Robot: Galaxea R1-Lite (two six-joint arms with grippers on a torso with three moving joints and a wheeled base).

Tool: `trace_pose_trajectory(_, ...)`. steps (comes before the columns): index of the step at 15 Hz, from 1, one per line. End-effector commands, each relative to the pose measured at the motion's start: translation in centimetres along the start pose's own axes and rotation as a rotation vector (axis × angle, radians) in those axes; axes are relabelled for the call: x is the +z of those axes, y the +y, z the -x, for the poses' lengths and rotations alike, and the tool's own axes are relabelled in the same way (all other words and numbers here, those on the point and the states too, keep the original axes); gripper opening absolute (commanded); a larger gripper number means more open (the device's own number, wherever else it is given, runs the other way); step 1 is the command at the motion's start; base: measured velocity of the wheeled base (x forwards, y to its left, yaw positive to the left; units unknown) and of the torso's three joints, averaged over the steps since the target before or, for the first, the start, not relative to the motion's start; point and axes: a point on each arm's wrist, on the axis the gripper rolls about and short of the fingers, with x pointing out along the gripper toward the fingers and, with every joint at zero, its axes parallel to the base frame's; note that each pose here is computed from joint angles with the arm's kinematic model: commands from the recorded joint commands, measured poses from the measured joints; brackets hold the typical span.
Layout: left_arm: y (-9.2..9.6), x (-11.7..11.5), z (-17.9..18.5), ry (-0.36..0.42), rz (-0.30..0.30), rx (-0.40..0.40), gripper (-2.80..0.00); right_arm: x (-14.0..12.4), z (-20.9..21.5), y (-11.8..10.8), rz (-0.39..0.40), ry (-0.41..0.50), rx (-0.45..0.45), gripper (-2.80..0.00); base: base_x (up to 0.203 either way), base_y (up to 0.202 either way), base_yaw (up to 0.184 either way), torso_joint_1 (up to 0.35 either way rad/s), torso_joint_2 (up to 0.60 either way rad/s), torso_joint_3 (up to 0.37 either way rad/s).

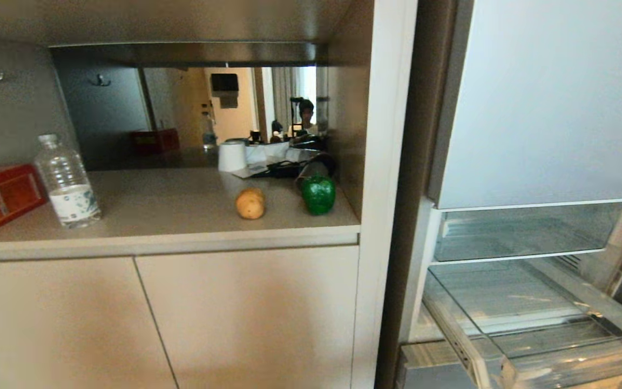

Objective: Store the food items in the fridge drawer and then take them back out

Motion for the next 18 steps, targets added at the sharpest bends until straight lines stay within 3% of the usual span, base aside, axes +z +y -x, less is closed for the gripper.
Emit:
trace_pose_trajectory(1,0.0,-0.3,-0.1,0.011,0.000,0.000,-2.80,0.0,0.0,0.0,0.003,0.003,0.001,-2.80,-0.003,-0.010,0.170,0.002,0.00,0.002)
trace_pose_trajectory(8,0.0,-0.3,-0.1,0.011,0.000,0.000,-2.80,0.0,0.0,0.0,0.029,0.002,0.011,-2.80,0.000,-0.002,0.045,0.002,0.00,0.000)
trace_pose_trajectory(11,0.0,-0.3,-0.1,0.011,0.000,0.000,-2.80,0.0,0.0,0.1,0.089,0.001,0.031,-2.80,0.000,0.000,0.000,0.000,0.00,0.000)
trace_pose_trajectory(13,0.0,-0.3,-0.1,0.011,0.000,0.000,-2.80,0.3,-0.1,0.1,0.171,-0.018,0.044,-2.80,0.000,0.000,0.000,0.000,0.00,0.000)
trace_pose_trajectory(16,0.0,-0.3,-0.1,0.010,0.000,0.000,-2.80,2.8,-1.8,0.0,0.177,-0.005,0.083,-2.80,0.000,0.000,0.000,0.000,0.00,0.000)
trace_pose_trajectory(18,0.0,-0.3,-0.1,0.011,0.000,0.000,-2.80,5.2,-4.2,0.1,0.161,0.014,0.165,-2.80,0.000,0.000,0.000,0.000,0.00,0.000)
